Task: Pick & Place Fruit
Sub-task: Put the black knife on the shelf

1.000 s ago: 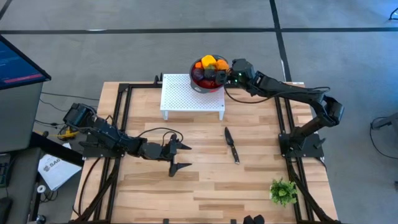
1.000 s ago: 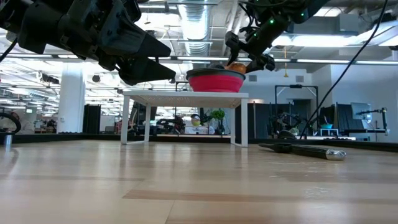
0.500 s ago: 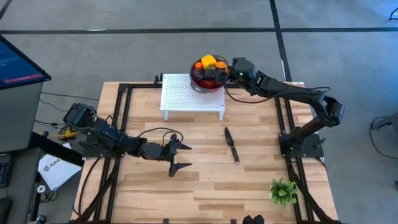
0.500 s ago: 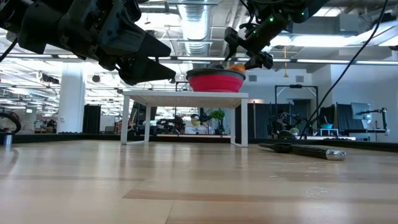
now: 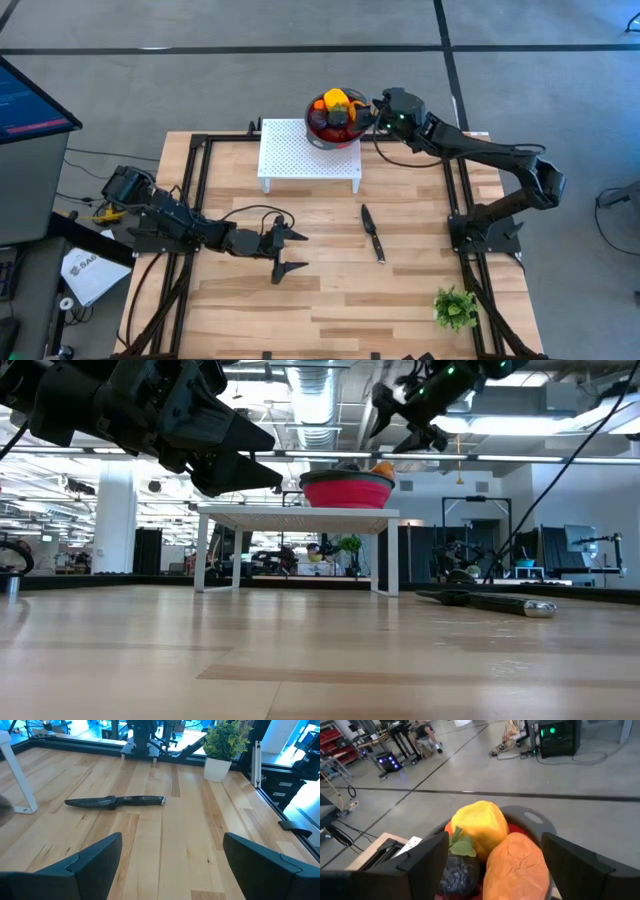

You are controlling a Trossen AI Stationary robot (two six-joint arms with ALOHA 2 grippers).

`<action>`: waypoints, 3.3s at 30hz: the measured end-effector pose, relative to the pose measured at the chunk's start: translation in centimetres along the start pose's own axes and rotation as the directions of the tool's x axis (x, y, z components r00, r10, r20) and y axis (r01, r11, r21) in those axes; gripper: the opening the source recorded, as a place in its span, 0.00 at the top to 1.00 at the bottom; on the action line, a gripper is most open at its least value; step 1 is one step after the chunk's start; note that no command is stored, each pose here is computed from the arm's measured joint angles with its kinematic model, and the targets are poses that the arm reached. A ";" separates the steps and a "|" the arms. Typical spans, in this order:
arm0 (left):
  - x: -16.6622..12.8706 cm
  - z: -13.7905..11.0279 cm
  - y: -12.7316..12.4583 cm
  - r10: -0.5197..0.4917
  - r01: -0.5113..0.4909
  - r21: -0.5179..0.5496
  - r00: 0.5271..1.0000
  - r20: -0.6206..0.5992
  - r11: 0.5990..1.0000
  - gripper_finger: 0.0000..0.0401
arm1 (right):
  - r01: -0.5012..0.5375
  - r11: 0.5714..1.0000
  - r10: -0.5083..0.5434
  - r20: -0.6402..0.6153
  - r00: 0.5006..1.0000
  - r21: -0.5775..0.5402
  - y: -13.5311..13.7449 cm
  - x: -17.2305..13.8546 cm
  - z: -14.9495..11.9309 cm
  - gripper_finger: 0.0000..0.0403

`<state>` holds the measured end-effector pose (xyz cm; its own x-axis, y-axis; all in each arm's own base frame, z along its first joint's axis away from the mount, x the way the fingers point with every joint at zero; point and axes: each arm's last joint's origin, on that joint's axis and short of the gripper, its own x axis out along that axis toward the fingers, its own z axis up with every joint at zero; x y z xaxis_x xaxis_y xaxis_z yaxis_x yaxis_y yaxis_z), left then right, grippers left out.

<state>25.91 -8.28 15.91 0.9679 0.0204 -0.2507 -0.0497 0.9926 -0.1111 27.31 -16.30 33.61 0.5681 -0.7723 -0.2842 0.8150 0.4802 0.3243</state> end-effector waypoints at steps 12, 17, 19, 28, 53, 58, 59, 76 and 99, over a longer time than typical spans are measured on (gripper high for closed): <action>0.0 0.0 0.0 -0.001 0.001 0.000 1.000 0.004 1.000 0.15 | -0.085 0.996 0.075 -0.213 0.974 -0.040 -0.5 -2.4 -0.7 0.36; 0.0 0.1 0.0 -0.001 0.001 -0.001 1.000 0.007 1.000 0.15 | -0.078 0.996 0.066 -0.228 0.971 -0.046 -0.3 -1.3 -1.4 0.42; 0.0 0.1 0.0 -0.002 0.002 0.000 1.000 0.007 1.000 0.15 | -0.084 0.996 0.074 -0.212 0.974 -0.039 -0.1 -0.9 -1.4 0.44; 0.0 0.1 0.0 -0.002 0.002 0.001 1.000 0.007 1.000 0.15 | -0.108 0.994 0.103 -0.163 0.981 -0.019 0.2 -0.6 -1.0 0.49; -0.1 0.0 -0.4 -0.016 0.016 -0.005 1.000 0.004 1.000 0.15 | -0.328 0.900 0.140 -0.524 0.840 -0.286 5.6 -18.7 -20.1 0.67; 0.0 0.1 0.0 0.000 0.000 -0.008 1.000 0.006 1.000 0.15 | -0.275 0.952 0.156 -0.560 0.814 -0.135 2.3 -20.0 -24.8 0.65; 0.1 0.1 0.2 0.005 -0.005 -0.009 1.000 0.007 1.000 0.15 | -0.269 0.956 0.160 -0.560 0.813 -0.116 1.7 -20.0 -25.5 0.63; 0.1 0.1 0.5 0.016 -0.016 -0.019 1.000 0.007 1.000 0.15 | -0.238 0.885 0.024 -0.469 0.883 -0.401 -0.4 -17.5 -32.6 0.39; 0.1 0.1 0.3 -0.004 0.004 -0.030 1.000 0.003 1.000 0.15 | -0.216 0.930 0.126 -0.295 0.947 -0.298 0.5 -18.9 -36.8 0.71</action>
<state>26.02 -7.95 15.94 0.9687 0.0170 -0.2475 -0.0533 0.9886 -0.1409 21.12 13.86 5.90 0.6743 -0.5485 -0.4943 0.6688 0.7375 0.0939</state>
